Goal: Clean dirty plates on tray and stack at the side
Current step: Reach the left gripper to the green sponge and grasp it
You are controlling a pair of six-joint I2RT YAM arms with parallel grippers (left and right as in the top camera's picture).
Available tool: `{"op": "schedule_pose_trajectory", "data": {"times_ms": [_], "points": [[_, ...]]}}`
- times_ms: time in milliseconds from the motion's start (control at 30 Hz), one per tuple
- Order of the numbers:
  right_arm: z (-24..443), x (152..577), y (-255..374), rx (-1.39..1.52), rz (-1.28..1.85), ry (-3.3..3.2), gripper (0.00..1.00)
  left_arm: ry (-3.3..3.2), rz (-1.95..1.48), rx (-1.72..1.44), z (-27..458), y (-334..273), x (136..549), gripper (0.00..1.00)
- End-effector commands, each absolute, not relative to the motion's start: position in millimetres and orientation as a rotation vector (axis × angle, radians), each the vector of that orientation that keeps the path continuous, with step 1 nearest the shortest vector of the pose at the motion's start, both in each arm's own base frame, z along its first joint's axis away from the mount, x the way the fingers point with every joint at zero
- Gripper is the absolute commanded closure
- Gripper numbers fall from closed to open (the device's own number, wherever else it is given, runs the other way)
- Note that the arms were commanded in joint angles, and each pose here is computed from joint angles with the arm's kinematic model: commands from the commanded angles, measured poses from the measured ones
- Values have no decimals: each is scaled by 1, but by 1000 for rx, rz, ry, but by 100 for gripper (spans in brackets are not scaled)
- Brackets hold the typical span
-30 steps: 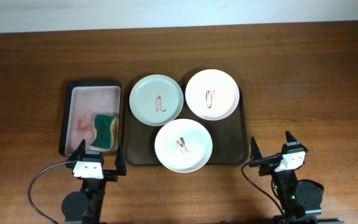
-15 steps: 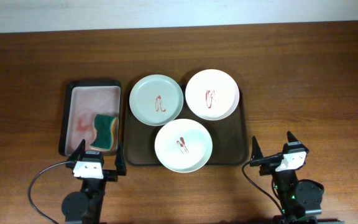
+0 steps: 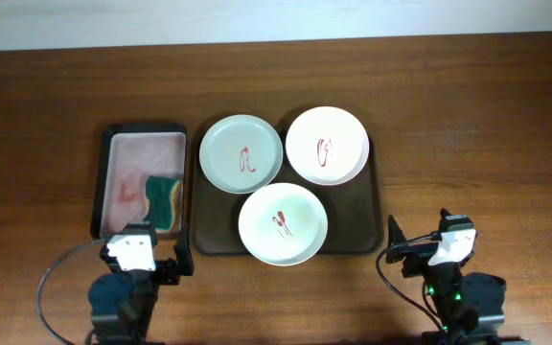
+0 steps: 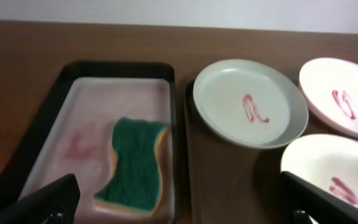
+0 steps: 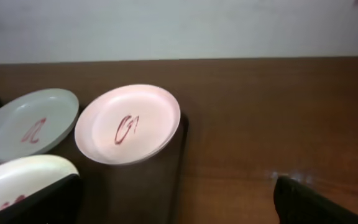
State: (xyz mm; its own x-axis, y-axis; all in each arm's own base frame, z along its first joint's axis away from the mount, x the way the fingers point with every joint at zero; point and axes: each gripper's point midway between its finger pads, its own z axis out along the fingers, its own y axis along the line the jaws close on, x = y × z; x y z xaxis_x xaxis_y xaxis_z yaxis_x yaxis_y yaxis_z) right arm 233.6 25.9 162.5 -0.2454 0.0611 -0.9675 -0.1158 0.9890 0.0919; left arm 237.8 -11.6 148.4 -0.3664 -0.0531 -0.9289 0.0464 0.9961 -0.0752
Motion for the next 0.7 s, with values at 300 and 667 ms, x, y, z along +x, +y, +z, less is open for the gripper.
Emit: {"op": "schedule_pose_trajectory", "data": {"times_ms": [300, 667], "points": [[216, 242, 43, -66, 279, 2103, 1, 2266, -135, -27, 191, -15, 257, 1], [224, 250, 60, -83, 409, 2387, 1, 2549, -162, -42, 192, -18, 266, 1]]}}
